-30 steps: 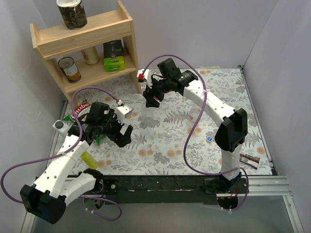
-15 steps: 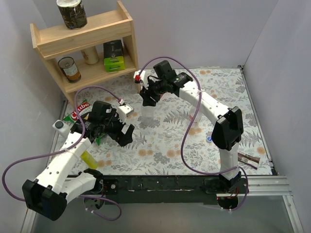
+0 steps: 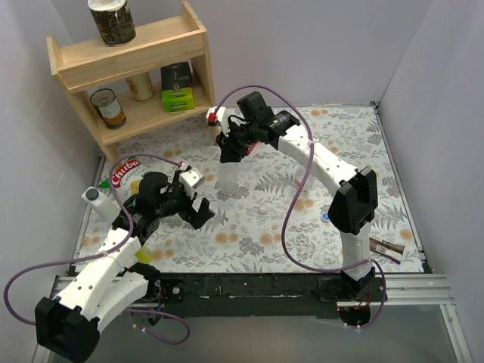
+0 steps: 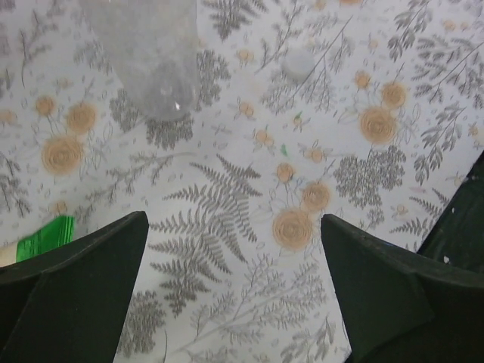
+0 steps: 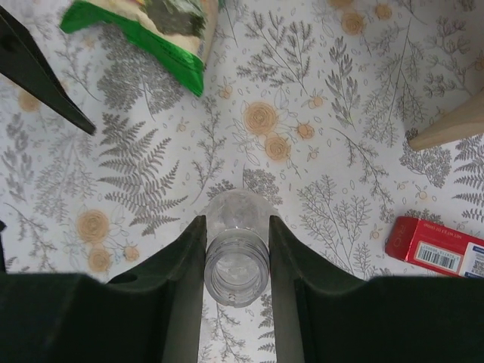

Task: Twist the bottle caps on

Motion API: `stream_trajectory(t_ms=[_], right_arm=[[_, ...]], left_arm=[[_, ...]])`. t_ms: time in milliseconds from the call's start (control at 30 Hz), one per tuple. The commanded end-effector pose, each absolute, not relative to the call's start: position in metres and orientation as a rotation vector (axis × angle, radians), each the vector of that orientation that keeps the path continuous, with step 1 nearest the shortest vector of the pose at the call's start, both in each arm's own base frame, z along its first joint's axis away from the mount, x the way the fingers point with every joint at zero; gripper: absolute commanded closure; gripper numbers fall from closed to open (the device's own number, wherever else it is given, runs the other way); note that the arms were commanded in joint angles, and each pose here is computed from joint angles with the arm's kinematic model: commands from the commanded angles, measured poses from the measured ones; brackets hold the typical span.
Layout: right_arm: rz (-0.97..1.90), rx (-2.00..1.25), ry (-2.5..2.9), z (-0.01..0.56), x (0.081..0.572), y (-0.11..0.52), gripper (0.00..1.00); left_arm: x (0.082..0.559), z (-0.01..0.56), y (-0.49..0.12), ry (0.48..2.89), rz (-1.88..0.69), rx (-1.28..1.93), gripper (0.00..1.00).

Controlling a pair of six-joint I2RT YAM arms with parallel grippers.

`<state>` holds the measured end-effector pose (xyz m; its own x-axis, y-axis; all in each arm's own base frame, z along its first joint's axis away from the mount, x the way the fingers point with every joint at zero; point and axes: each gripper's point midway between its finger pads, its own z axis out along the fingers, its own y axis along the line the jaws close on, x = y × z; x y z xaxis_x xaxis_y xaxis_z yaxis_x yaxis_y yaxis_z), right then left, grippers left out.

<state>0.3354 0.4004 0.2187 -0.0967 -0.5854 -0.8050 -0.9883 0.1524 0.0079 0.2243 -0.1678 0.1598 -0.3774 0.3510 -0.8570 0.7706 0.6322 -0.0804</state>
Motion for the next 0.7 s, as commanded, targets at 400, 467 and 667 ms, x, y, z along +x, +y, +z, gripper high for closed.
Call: stream_trajectory(t_ms=[400,467,667], right_arm=[[1.153,-1.484,1.562,0.332,0.262,0.401,0.99],[1.145,-1.481,1.567,0.333,0.263,0.401,0.99],[1.142,-1.47,1.576,0.332,0.263,0.4,0.99]], left_arm=[[0.284,0.185,-0.216,1.729,-0.741,0.853,0.02],[0.286,0.191,-0.219,1.682,-0.753,0.859,0.02],[0.276,0.199,-0.233,1.627,-0.857,0.928,0.07]])
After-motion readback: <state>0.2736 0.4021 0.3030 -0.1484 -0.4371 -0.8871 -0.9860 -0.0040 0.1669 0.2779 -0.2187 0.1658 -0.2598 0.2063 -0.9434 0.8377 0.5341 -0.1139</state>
